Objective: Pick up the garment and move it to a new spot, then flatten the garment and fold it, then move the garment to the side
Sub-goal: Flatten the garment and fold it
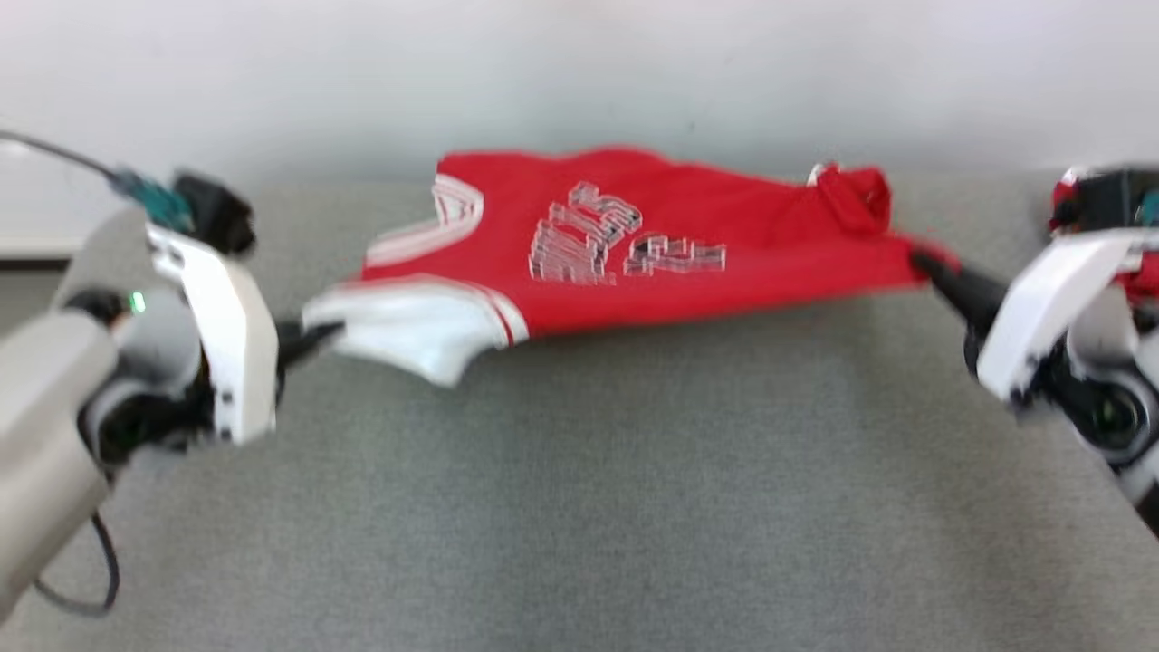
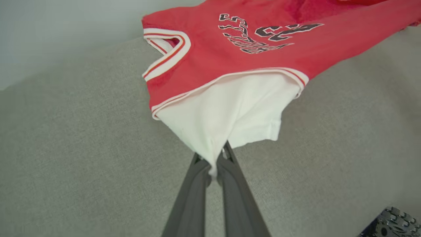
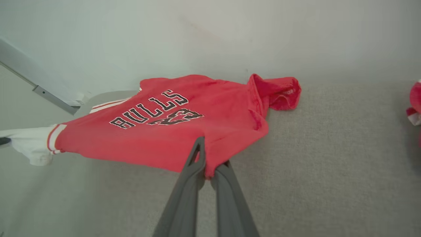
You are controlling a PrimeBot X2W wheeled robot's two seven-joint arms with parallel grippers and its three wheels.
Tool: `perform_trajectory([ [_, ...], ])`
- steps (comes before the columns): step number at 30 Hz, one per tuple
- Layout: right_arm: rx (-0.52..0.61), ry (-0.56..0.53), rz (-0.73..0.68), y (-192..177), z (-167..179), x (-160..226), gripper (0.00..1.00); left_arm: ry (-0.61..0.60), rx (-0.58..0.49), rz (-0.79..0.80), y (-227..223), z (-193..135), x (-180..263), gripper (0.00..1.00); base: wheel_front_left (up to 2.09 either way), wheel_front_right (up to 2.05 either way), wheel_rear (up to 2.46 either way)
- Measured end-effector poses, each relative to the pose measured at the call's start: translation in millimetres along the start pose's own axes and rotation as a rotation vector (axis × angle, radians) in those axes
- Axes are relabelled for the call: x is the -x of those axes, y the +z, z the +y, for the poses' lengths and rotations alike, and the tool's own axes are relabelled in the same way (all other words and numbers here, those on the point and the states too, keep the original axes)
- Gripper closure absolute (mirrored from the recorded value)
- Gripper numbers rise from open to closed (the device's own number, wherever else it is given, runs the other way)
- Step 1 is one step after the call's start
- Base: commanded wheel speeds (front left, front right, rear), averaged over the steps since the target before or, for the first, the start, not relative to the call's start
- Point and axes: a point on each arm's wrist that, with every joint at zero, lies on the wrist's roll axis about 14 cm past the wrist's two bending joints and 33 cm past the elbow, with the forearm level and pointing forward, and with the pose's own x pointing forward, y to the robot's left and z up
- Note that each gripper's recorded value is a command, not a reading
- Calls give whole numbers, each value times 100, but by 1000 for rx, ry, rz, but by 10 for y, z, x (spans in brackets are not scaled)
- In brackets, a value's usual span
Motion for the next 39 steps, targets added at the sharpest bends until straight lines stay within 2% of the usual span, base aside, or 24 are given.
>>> perform_trajectory([
  [7,36,-22,151,-384,-46,581,100,-128,-13,181,-506,-475,469,100,0,0,0],
  [14,27,-46,310,-842,-151,1086,100,-234,21,353,-993,-903,853,100,0,0,0],
  [18,1,-37,380,-1098,-173,1308,100,-296,45,429,-1204,-1124,1009,100,0,0,0],
  [23,-61,-39,556,-1558,-217,1692,100,-377,68,535,-1444,-1386,1191,100,0,0,0],
  [26,-91,-30,638,-1736,-197,1891,100,-401,77,580,-1534,-1465,1275,100,0,0,0],
  [31,-104,-27,669,-1800,-190,2009,100,-411,89,598,-1541,-1483,1281,100,0,0,0],
  [39,-103,-37,668,-1711,-245,1892,100,-400,133,597,-1384,-1359,1109,100,0,0,0],
])
